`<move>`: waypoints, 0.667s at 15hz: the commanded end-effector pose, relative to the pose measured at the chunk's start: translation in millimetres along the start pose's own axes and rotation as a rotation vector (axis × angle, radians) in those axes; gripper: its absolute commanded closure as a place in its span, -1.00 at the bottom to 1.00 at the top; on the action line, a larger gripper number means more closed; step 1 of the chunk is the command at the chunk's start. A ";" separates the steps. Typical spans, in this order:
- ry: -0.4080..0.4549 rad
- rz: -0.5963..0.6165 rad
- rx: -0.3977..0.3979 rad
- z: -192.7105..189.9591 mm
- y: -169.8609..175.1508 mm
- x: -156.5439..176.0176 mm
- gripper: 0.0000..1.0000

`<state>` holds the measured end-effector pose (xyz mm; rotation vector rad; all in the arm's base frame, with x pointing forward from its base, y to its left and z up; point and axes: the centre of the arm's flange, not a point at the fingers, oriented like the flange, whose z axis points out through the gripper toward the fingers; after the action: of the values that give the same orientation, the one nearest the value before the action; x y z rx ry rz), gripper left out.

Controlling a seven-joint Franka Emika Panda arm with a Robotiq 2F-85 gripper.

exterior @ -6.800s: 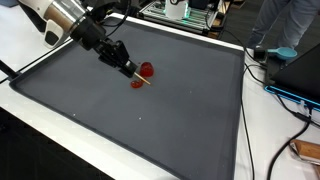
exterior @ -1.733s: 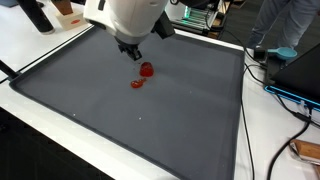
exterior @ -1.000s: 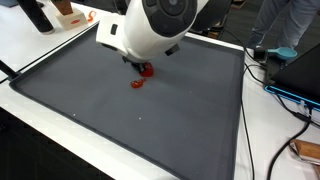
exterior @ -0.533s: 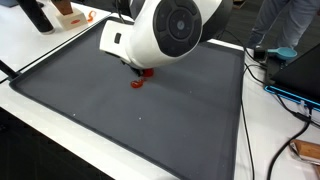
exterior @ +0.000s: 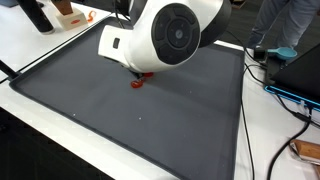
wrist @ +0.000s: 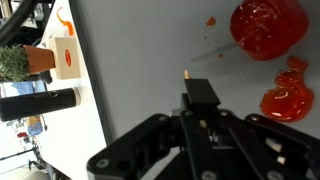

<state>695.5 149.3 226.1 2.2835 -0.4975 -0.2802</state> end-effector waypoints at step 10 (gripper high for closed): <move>0.010 -0.162 0.104 -18.5 28.4 16.5 0.94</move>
<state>706.7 143.9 248.1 2.3578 -0.3670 -0.3043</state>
